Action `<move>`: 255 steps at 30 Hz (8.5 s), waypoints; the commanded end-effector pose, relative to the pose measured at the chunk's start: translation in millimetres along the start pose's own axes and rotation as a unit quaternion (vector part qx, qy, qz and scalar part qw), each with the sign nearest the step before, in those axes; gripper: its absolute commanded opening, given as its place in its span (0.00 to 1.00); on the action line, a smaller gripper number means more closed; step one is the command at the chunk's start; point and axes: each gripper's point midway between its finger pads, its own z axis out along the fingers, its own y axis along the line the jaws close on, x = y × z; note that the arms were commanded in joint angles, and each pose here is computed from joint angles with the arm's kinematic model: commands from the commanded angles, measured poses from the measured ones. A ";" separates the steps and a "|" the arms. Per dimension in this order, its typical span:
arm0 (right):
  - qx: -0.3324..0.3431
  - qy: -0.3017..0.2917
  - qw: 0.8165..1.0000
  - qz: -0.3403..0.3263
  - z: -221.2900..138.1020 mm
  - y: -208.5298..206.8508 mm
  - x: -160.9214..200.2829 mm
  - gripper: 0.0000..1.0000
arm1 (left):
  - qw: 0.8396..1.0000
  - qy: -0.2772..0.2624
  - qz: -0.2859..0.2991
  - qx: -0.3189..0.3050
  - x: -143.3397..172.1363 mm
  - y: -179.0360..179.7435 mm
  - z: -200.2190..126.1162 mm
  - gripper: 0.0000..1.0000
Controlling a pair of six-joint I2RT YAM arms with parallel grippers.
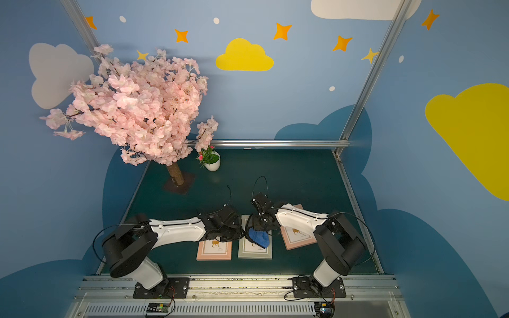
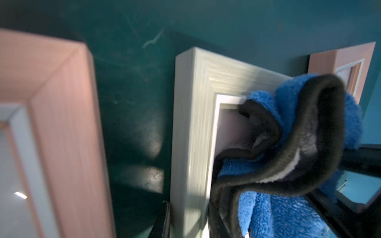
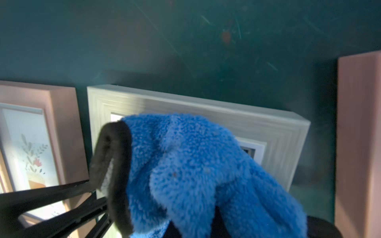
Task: Wipe the picture frame with a cloth
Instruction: Wipe the dirt from the picture frame.
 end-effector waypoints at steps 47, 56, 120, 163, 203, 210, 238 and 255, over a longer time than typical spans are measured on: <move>0.052 0.045 0.997 -0.021 6.3 -15.0 10.6 0.00 | 0.993 0.043 -0.022 -0.107 32.5 66.0 13.4 0.03; 0.032 0.058 0.998 -0.003 15.1 -10.1 2.0 0.00 | 0.993 0.039 -0.030 -0.106 34.6 69.6 11.0 0.03; 0.009 0.046 0.999 -0.004 16.7 2.6 18.8 0.00 | 0.993 0.033 -0.048 -0.106 39.7 79.3 8.3 0.03; 0.049 0.031 0.998 -0.020 14.3 -18.8 -7.0 0.00 | 0.991 0.033 -0.044 -0.123 42.4 89.0 6.3 0.03; 0.071 0.038 0.996 -0.030 -6.0 -46.7 85.7 0.00 | 0.990 0.034 -0.037 -0.129 44.4 93.3 4.8 0.03; 0.046 0.014 0.998 -0.028 -0.1 -25.7 19.4 0.00 | 0.990 0.033 -0.037 -0.131 45.1 96.2 5.0 0.03; 0.113 0.088 0.987 -0.074 -20.1 -47.9 125.9 0.00 | 0.990 0.028 -0.035 -0.135 43.0 97.1 4.4 0.03; 0.127 0.060 0.988 -0.068 -14.0 -44.9 98.8 0.00 | 0.991 0.028 -0.030 -0.131 43.4 96.1 3.3 0.03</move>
